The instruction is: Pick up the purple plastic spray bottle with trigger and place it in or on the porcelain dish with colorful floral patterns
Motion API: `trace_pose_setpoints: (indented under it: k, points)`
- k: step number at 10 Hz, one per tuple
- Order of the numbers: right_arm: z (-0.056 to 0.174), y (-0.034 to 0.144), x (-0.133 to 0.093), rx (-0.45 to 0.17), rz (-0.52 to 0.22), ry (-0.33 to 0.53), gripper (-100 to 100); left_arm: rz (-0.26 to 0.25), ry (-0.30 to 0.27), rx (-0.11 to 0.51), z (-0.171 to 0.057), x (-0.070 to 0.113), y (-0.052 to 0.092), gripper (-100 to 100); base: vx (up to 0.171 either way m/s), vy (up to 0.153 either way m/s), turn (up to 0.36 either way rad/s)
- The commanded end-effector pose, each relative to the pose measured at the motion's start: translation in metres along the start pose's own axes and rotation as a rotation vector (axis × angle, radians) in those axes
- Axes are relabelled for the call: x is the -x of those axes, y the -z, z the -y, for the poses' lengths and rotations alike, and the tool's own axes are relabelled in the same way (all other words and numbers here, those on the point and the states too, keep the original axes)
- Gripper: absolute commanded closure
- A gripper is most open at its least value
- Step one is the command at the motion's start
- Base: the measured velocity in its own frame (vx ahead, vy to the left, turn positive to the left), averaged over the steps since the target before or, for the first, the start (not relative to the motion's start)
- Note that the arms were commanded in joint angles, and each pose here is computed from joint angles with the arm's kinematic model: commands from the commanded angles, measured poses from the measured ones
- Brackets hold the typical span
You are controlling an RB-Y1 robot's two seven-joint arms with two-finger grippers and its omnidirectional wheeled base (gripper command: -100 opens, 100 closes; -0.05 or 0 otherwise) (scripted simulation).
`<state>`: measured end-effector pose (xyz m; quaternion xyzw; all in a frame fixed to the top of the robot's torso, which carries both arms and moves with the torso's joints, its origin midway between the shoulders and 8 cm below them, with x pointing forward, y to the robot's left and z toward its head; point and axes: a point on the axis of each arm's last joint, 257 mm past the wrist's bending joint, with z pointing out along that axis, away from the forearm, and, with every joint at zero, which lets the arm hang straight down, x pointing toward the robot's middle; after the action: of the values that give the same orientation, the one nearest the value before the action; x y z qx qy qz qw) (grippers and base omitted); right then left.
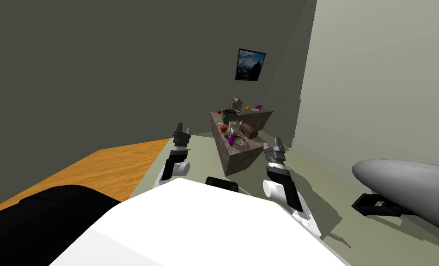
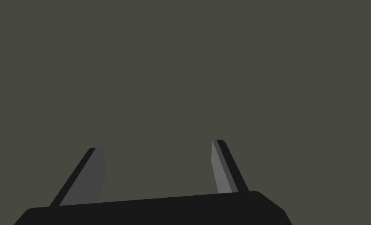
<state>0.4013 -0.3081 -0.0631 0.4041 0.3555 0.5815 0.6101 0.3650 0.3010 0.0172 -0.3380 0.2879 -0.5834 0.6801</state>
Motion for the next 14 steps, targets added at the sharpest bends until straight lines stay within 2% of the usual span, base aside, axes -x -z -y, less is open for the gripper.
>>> trace_pose_setpoints:
  k: [1, 4, 5, 7, 8, 10, 13, 14]
  points:
    - [0.008, -0.002, 0.004, -0.027, 0.008, -0.015, -100, 0.0, 0.0, 0.0, 0.0, 0.0, 0.0, 0, -0.045, 0.046, -0.021]
    - [0.052, -0.005, 0.032, -0.144, 0.067, -0.101, -100, 0.0, 0.0, 0.0, 0.0, 0.0, 0.0, 0, -0.079, 0.075, -0.056]
    - [0.053, -0.005, 0.032, -0.147, 0.067, -0.101, -100, 0.0, 0.0, 0.0, 0.0, 0.0, 0.0, 0, -0.062, 0.05, -0.029]
    - [0.08, -0.007, 0.051, -0.214, 0.117, -0.176, -100, 0.0, 0.0, 0.0, 0.0, 0.0, 0.0, 0, -0.084, 0.053, -0.056]
    - [0.085, -0.005, 0.051, -0.229, 0.12, -0.176, -100, 0.0, 0.0, 0.0, 0.0, 0.0, 0.0, 0, -0.064, 0.062, -0.027]
    - [0.112, -0.006, 0.069, -0.295, 0.174, -0.264, -100, 0.0, 0.0, 0.0, 0.0, 0.0, 0.0, 0, -0.063, 0.072, -0.048]
    - [0.132, -0.003, 0.076, -0.349, 0.204, -0.314, -100, 0.0, 0.0, 0.0, 0.0, 0.0, 0.0, 0, -0.058, 0.051, -0.025]
    - [0.147, -0.003, 0.082, -0.388, 0.231, -0.365, -100, 0.0, 0.0, 0.0, 0.0, 0.0, 0.0, 0, -0.046, 0.057, -0.028]
